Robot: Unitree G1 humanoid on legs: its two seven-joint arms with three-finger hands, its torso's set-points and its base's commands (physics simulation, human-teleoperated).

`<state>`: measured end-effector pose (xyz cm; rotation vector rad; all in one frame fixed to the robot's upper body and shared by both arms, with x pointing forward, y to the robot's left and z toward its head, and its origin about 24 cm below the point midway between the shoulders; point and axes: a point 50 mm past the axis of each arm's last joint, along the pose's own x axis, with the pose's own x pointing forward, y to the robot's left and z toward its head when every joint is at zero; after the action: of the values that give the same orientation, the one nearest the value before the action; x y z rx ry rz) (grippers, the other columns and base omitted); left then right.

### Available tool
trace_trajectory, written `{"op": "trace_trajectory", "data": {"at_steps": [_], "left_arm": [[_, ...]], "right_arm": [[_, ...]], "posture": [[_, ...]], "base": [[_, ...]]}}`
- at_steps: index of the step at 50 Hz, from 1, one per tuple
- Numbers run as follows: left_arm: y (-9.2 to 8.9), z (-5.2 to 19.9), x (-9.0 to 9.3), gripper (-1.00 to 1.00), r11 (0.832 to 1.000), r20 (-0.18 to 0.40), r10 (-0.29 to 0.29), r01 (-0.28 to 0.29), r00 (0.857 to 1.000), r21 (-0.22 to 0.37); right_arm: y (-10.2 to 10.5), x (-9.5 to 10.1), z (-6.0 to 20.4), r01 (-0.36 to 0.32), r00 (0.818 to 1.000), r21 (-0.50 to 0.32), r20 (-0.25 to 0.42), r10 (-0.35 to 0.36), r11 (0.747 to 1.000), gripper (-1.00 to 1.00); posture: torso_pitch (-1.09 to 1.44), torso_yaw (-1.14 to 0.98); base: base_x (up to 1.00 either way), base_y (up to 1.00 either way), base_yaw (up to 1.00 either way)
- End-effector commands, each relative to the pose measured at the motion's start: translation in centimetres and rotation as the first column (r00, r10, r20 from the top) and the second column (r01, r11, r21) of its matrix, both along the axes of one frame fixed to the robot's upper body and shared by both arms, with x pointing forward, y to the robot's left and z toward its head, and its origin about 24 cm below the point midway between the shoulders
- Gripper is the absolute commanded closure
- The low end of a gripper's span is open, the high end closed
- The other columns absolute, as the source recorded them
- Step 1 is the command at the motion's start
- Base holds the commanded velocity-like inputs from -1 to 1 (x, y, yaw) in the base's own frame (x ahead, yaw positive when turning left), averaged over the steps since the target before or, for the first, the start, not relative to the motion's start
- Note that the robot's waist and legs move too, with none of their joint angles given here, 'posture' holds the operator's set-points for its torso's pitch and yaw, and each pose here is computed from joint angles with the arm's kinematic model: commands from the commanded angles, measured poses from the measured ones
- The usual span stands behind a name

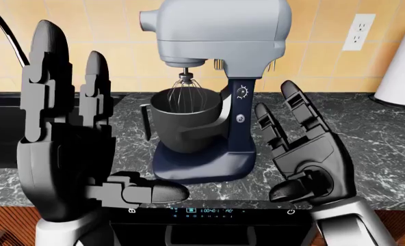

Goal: Open the stand mixer head.

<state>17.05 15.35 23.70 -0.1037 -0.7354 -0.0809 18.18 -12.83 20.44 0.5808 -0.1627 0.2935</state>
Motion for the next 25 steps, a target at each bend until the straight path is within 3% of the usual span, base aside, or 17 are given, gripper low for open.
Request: {"op": "trace_trajectory", "data": {"at_steps": [1,25], "left_arm": [[0.0,0.6,-0.4,-1.00,1.000,0.049,-0.001,0.000,0.999,0.001],[-0.1,0.5,-0.4,-1.00,1.000,0.048,-0.007,0.006,0.999,0.002]], "right_arm": [[0.1,-0.2,0.6,-0.008,0.999,0.003,0.049,0.007,1.000,-1.00],[0.7,0.7,-0.5,-0.032,0.999,0.009,-0.006,0.032,0.999,-1.00]], "posture": [[-0.37,0.00],[-0.37,0.00]], "base": [[0.00,0.00,0.00],[0.00,0.00,0.00]]}}
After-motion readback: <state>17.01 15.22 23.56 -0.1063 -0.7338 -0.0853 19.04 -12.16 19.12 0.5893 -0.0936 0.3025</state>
